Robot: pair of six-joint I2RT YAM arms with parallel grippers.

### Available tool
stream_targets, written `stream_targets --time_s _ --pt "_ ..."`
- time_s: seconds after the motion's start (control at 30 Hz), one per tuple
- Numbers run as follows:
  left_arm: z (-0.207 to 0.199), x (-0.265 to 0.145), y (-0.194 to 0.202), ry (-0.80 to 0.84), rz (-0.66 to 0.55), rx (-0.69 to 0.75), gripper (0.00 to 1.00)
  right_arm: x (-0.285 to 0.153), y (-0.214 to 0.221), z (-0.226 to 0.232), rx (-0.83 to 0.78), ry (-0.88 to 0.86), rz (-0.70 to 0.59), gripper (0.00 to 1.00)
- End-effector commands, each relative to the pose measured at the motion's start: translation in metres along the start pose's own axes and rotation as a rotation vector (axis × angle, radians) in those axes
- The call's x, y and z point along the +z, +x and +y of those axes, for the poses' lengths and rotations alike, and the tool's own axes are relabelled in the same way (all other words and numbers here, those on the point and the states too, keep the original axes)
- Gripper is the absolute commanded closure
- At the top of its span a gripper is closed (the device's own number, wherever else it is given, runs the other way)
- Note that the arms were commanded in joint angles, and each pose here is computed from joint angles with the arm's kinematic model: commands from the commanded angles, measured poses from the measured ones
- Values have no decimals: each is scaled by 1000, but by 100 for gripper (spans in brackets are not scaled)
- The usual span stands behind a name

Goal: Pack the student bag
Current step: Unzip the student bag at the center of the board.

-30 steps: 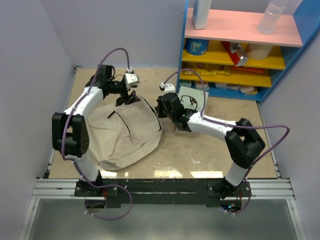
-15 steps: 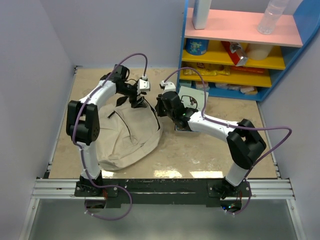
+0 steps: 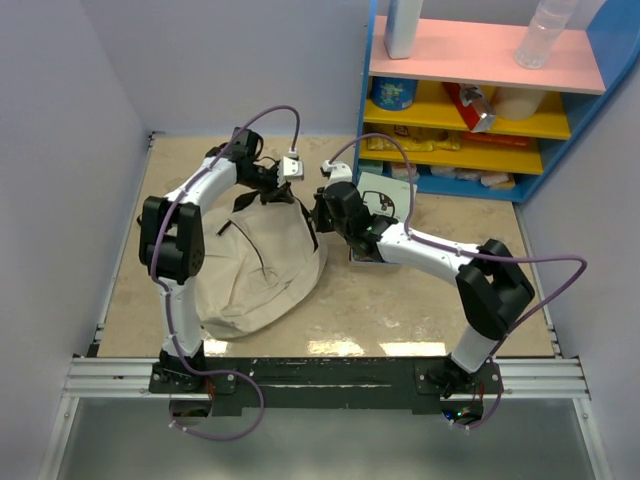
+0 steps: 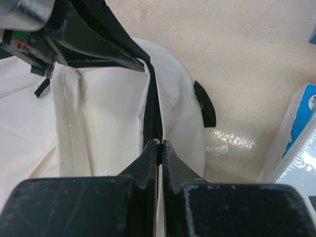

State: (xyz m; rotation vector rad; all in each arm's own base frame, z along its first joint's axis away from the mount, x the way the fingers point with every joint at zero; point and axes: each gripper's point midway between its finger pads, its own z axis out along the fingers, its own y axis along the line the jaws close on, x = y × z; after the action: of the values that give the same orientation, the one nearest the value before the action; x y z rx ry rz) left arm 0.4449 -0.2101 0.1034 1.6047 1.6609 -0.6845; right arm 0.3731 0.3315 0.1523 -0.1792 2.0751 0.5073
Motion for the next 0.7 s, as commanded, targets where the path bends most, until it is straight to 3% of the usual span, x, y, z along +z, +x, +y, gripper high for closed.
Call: stream_targets --time_s 0.0,0.3,0.67 --pt "40 -11 -2 -144 33 39 100 -26 -33 1 21 0 -94 100" --pt "72 -37 17 -303 116 -2 100 -39 8 -24 3 40 -30 100" --pt "95 -85 35 -404 131 -144 100 -39 65 -9 -42 52 72 100"
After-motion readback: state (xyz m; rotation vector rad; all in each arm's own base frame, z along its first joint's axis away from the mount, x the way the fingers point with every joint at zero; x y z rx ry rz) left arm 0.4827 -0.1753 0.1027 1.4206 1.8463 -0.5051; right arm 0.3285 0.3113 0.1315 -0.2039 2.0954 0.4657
